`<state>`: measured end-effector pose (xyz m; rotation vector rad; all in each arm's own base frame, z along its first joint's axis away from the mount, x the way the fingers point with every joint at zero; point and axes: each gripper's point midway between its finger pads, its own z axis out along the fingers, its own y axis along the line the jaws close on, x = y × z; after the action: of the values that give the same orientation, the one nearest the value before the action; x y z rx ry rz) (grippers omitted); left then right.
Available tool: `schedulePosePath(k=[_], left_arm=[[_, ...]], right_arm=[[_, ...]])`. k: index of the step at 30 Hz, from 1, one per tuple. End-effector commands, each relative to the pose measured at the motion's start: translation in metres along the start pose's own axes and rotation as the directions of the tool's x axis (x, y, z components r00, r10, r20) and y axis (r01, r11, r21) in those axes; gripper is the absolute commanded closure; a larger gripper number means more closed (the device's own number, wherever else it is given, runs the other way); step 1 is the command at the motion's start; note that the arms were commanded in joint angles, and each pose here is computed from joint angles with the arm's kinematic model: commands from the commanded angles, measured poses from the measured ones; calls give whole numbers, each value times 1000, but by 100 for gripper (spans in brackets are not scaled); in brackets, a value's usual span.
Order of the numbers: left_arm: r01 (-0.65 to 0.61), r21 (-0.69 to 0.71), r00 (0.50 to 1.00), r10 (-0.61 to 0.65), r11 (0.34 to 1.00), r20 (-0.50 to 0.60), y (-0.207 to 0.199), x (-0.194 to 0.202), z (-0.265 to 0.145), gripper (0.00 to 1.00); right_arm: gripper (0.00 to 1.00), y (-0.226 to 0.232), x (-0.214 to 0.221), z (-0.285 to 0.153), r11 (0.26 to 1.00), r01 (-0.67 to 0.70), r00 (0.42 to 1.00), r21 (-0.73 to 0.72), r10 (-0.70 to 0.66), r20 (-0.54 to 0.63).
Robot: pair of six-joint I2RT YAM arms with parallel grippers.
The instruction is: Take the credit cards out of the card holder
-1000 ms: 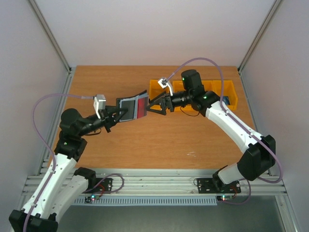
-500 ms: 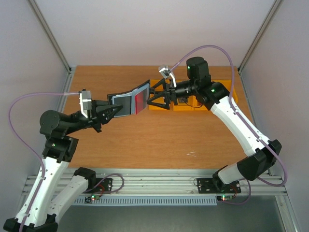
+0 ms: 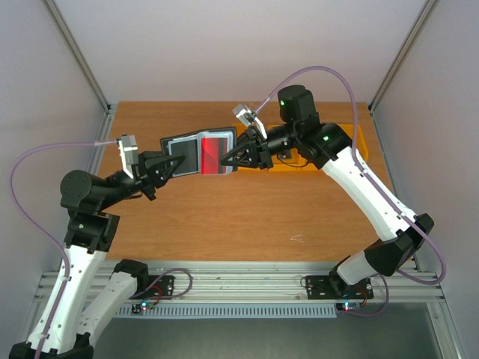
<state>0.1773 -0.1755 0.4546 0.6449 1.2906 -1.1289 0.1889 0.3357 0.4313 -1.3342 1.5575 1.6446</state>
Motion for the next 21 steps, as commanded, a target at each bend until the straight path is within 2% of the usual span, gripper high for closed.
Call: schedulePosePath(k=[1, 4, 5, 7, 8, 9, 11, 14, 16, 17, 19, 21], left_arm=[[-3, -48, 999, 5, 999, 33, 4, -4, -7, 100], [22, -94, 999, -19, 995, 33, 13, -1, -7, 100], [53, -151, 998, -48, 987, 38, 24, 1, -9, 92], [146, -348, 989, -131, 926, 67, 61, 13, -20, 58], [190, -481, 982, -164, 856, 95, 87, 22, -32, 48], [229, -609, 973, -186, 760, 134, 112, 31, -49, 43], [271, -801, 961, -204, 534, 188, 153, 53, -89, 37], [168, -894, 981, -156, 414, 112, 172, 74, -117, 36], [144, -924, 984, -148, 353, 97, 178, 81, -132, 34], [152, -923, 983, -150, 353, 105, 177, 82, -133, 34], [150, -895, 985, -145, 419, 97, 172, 78, -124, 35], [126, -800, 989, -135, 587, 57, 153, 71, -95, 42]], right_arm=[[99, -4, 2, 4, 998, -58, 998, -22, 58, -7], [99, -6, 1, 4, 998, -56, 998, -6, 56, -3], [99, -9, 2, 4, 998, -63, 998, 11, 63, -4], [99, -24, 6, 4, 992, -94, 995, 87, 95, -8], [99, -36, 10, 3, 982, -123, 992, 142, 126, -10], [99, -50, 15, 3, 967, -158, 986, 202, 164, -13], [99, -80, 29, 0, 914, -237, 966, 329, 258, -21], [99, -121, 53, -9, 791, -324, 920, 519, 392, -25], [99, -141, 70, -19, 693, -324, 896, 644, 443, -26], [99, -149, 79, -21, 652, -314, 886, 691, 462, -34], [99, -155, 90, -21, 611, -287, 874, 737, 483, -60], [99, -152, 93, -13, 623, -258, 872, 738, 480, -100]])
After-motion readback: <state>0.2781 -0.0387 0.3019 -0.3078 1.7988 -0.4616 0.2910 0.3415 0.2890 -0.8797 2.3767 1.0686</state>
